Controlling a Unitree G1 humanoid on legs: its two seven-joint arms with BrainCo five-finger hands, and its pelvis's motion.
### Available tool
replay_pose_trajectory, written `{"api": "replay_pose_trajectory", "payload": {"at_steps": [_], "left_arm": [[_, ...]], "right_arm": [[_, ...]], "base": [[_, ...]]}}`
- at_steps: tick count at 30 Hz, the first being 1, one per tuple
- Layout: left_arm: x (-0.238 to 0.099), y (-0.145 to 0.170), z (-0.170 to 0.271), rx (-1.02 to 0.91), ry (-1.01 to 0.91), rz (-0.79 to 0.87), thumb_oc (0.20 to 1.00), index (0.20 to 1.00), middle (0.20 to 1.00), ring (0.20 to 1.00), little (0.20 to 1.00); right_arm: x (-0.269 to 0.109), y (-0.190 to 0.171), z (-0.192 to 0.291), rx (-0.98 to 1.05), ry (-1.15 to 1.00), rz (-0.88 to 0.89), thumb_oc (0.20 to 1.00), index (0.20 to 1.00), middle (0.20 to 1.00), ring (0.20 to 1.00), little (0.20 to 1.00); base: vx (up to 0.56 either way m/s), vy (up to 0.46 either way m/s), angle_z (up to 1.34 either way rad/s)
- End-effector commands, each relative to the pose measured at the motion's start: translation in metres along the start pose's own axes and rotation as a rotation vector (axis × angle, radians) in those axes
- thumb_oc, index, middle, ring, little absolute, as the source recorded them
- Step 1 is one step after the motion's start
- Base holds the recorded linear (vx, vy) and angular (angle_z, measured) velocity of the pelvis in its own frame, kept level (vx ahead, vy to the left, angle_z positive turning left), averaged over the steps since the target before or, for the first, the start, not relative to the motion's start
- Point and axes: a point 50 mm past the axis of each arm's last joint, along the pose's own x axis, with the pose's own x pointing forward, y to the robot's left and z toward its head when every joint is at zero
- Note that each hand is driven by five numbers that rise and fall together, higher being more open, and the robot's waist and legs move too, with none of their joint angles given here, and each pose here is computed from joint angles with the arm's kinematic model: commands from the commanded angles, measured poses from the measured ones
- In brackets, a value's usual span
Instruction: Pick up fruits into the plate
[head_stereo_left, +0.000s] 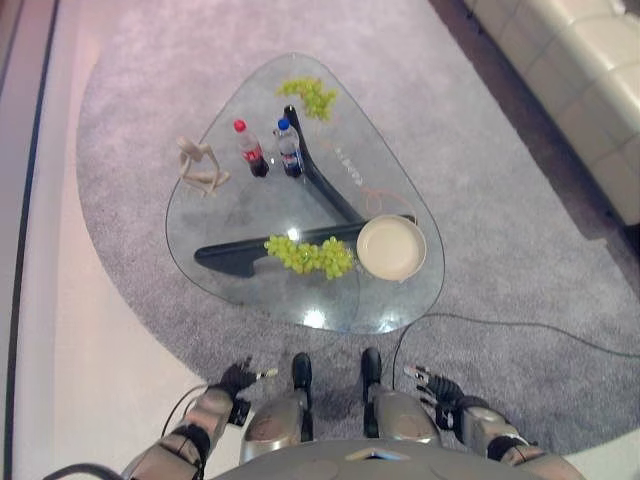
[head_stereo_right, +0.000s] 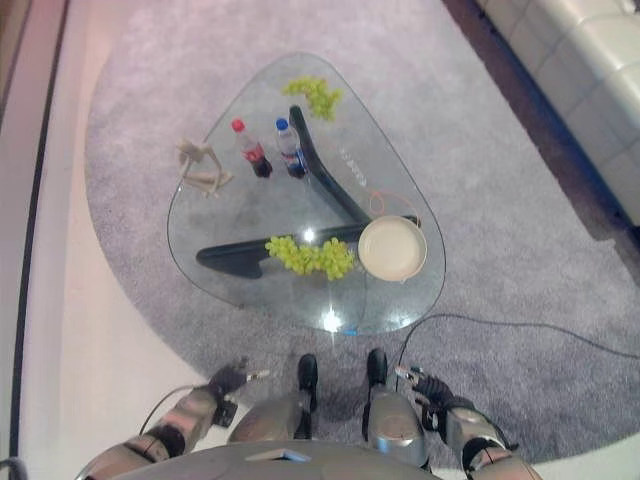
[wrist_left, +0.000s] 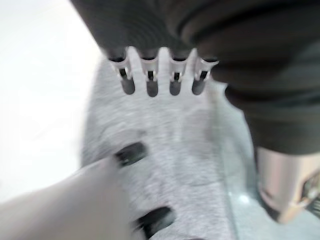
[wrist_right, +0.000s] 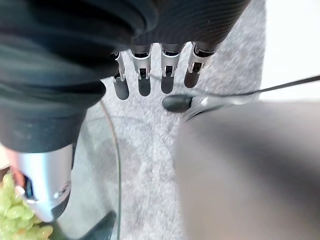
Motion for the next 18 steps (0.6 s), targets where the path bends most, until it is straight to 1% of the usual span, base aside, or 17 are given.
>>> {"api": "replay_pose_trajectory", "payload": {"at_steps": [1, 2, 3, 4, 5, 7, 8, 9, 12, 14, 18], "left_arm": [[0.007, 0.015, 0.038, 0.138, -0.119, 0.089, 1.0, 1.0, 1.0, 1.0, 1.0], [0.008, 0.028, 0.069, 0.209, -0.213, 0.157, 1.0, 1.0, 1.0, 1.0, 1.0], [0.008, 0.028, 0.069, 0.209, -0.213, 0.157, 1.0, 1.0, 1.0, 1.0, 1.0], [0.008, 0.035, 0.08, 0.244, -0.245, 0.183, 1.0, 1.0, 1.0, 1.0, 1.0], [0.004, 0.056, 0.111, 0.325, -0.332, 0.268, 1.0, 1.0, 1.0, 1.0, 1.0], [-0.003, 0.076, 0.136, 0.368, -0.392, 0.342, 1.0, 1.0, 1.0, 1.0, 1.0], [-0.003, 0.079, 0.139, 0.374, -0.398, 0.349, 1.0, 1.0, 1.0, 1.0, 1.0], [-0.017, 0.105, 0.176, 0.43, -0.471, 0.446, 1.0, 1.0, 1.0, 1.0, 1.0], [-0.042, 0.134, 0.224, 0.544, -0.566, 0.581, 1.0, 1.0, 1.0, 1.0, 1.0], [-0.056, 0.147, 0.248, 0.631, -0.592, 0.66, 1.0, 1.0, 1.0, 1.0, 1.0], [-0.073, 0.158, 0.279, 0.762, -0.602, 0.82, 1.0, 1.0, 1.0, 1.0, 1.0]], "right_arm": [[0.004, 0.004, 0.029, -0.013, -0.094, 0.038, 1.0, 1.0, 1.0, 1.0, 1.0], [0.004, 0.003, 0.048, -0.033, -0.145, 0.045, 1.0, 1.0, 1.0, 1.0, 1.0], [0.004, 0.003, 0.048, -0.033, -0.145, 0.045, 1.0, 1.0, 1.0, 1.0, 1.0], [0.004, 0.003, 0.054, -0.039, -0.164, 0.05, 1.0, 1.0, 1.0, 1.0, 1.0], [0.002, 0.001, 0.068, -0.057, -0.208, 0.057, 1.0, 1.0, 1.0, 1.0, 1.0], [0.001, 0.001, 0.08, -0.068, -0.241, 0.063, 1.0, 1.0, 1.0, 1.0, 1.0], [0.001, 0.001, 0.082, -0.069, -0.244, 0.063, 1.0, 1.0, 1.0, 1.0, 1.0], [0.0, 0.001, 0.093, -0.076, -0.283, 0.071, 1.0, 1.0, 1.0, 1.0, 1.0], [-0.002, 0.005, 0.103, -0.046, -0.333, 0.09, 1.0, 1.0, 1.0, 1.0, 1.0], [-0.002, 0.009, 0.105, -0.017, -0.36, 0.112, 1.0, 1.0, 1.0, 1.0, 1.0], [-0.001, 0.021, 0.108, 0.022, -0.397, 0.15, 1.0, 1.0, 1.0, 1.0, 1.0]], "base": [[-0.06, 0.05, -0.13], [-0.06, 0.047, -0.12], [-0.06, 0.045, -0.15], [-0.06, 0.043, -0.19], [-0.07, 0.054, -0.26], [-0.06, 0.04, -0.26], [-0.07, 0.011, -0.18], [-0.04, -0.014, -0.14], [-0.04, -0.07, -0.18], [-0.04, -0.108, -0.12], [-0.01, -0.113, 0.01]]}}
